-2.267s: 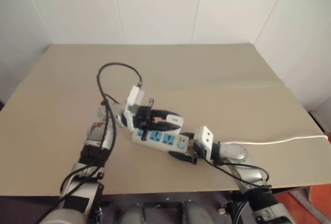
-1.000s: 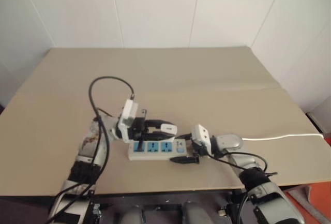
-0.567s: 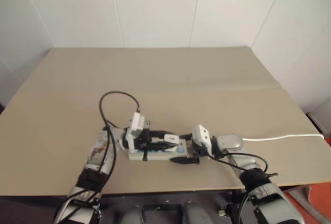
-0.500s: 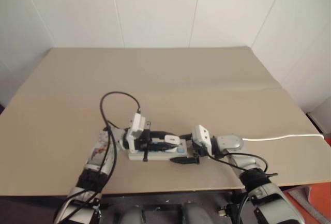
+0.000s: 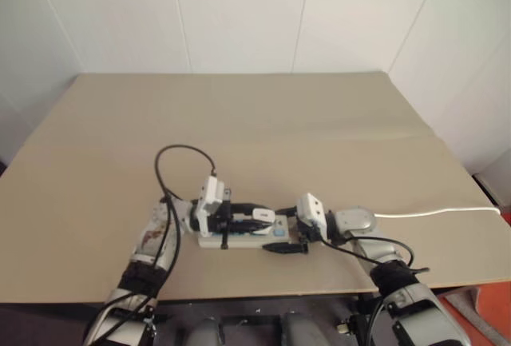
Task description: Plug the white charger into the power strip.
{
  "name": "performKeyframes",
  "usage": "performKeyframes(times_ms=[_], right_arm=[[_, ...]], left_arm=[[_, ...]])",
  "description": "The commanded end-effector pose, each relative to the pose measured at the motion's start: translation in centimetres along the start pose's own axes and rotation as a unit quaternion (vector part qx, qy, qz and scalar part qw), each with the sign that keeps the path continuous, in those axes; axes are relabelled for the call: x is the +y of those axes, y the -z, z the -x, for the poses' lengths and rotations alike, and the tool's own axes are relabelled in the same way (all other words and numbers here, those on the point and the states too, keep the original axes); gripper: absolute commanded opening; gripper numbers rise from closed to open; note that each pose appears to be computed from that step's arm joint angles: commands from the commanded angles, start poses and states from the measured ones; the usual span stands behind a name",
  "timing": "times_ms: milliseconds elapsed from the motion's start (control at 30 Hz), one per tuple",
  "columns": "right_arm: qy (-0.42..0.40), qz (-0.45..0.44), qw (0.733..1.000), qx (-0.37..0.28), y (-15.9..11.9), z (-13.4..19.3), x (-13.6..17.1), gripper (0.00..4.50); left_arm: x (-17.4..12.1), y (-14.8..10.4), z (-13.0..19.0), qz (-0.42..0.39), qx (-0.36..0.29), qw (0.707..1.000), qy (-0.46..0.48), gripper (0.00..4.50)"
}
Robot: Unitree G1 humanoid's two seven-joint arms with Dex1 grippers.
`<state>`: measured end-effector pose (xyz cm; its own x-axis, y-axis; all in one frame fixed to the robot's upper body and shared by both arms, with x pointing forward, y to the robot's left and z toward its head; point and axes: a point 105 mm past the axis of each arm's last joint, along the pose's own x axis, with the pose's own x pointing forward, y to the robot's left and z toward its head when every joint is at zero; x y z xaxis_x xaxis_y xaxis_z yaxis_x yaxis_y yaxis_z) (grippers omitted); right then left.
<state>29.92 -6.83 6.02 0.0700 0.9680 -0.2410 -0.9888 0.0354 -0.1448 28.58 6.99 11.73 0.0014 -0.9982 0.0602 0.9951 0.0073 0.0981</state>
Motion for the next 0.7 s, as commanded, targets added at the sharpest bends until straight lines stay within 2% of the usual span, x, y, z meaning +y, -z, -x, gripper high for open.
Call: performKeyframes(times_ms=[33, 700], right_arm=[[-0.007, -0.051, 0.997, 0.059, 3.46, -0.12, 1.39, 3.46], [-0.003, -0.054, 0.997, 0.063, 3.6, 0.08, 1.35, 3.46]], left_arm=[[0.37, -0.52, -0.16, -0.015, -0.005, 1.0, -0.002, 1.01], [-0.14, -0.69, -0.12, -0.008, -0.016, 1.0, 0.0, 1.01]])
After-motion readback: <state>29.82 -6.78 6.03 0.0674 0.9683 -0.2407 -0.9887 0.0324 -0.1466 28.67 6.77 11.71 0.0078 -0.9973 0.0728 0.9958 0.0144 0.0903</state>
